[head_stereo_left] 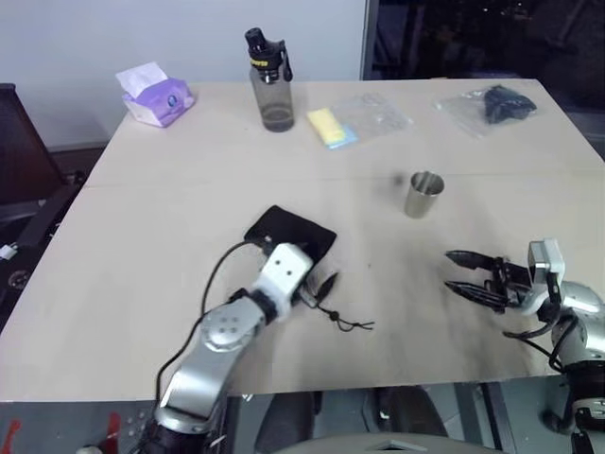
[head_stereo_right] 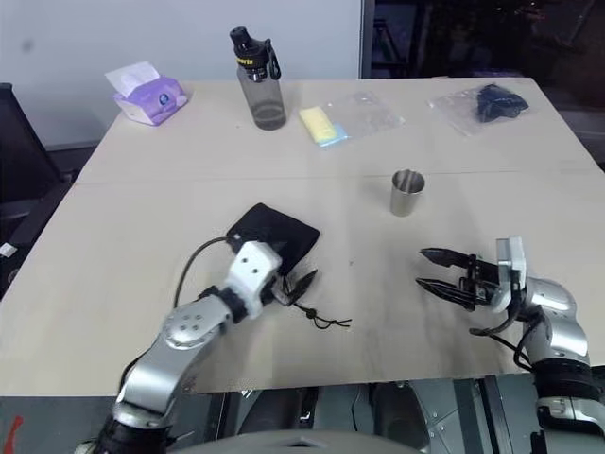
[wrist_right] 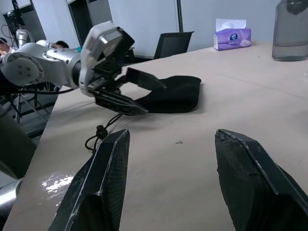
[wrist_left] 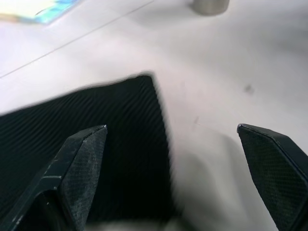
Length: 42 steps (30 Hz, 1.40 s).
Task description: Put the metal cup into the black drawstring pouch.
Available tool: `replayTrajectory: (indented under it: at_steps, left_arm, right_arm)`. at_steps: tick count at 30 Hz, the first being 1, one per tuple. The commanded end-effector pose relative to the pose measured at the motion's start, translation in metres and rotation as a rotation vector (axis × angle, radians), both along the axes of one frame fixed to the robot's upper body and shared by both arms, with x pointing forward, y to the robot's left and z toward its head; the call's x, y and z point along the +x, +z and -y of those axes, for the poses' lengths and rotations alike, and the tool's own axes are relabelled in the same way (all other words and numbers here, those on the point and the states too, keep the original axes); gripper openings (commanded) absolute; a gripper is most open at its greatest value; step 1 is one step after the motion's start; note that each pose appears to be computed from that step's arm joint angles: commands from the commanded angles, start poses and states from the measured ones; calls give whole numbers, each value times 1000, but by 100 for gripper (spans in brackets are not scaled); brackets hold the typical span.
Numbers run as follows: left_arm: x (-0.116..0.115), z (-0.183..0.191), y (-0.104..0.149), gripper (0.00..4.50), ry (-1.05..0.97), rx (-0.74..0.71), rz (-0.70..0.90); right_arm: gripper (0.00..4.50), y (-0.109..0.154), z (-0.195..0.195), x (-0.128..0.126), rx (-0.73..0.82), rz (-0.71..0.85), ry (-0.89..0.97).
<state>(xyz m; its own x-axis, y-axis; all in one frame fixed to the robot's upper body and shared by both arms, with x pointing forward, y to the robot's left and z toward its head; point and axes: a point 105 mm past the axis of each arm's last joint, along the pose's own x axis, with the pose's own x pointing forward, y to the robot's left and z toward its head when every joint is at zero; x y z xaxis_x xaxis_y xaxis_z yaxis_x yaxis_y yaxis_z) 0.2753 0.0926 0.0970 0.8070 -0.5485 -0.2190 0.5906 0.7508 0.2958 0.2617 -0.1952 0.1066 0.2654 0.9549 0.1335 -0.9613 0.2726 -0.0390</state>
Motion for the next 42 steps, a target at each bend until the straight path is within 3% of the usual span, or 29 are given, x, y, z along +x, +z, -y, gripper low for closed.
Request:
replayTrajectory:
  at_steps: [1, 11, 14, 21, 22, 27, 31, 34, 37, 39, 42]
  left_arm:
    - [3, -4, 12, 450, 47, 93, 72]
    - [2, -26, 12, 450, 136, 193, 82]
    - [8, -28, 25, 377, 152, 169, 162]
    - [14, -34, 17, 34, 199, 188, 147]
    - [15, -35, 17, 9, 201, 189, 146]
    - [20, -38, 19, 9, 197, 182, 159]
    - [23, -35, 31, 9, 187, 83, 162]
    - [12, -22, 40, 9, 72, 27, 170]
    - [-4, -14, 46, 9, -25, -62, 147]
    - [-14, -12, 41, 59, -62, -55, 114]
    - [-12, -21, 24, 171, 8, 72, 114]
  right_arm:
    - [280, 5, 2, -6, -9, 32, 8]
    - [280, 6, 6, -1, -13, 39, -73]
    - [285, 8, 7, 2, -7, 46, -92]
    - [285, 10, 6, 0, 7, 49, -103]
    - [285, 10, 6, 1, 6, 52, -107]
    - [285, 26, 5, 12, -7, 123, -153]
    - [285, 60, 1, 42, 11, 173, -305]
    - [285, 79, -5, 44, 27, 221, -282]
    - [285, 81, -7, 43, 37, 221, -275]
    - [285, 78, -5, 41, 44, 223, -272]
    - [285, 72, -4, 29, 73, 203, -200]
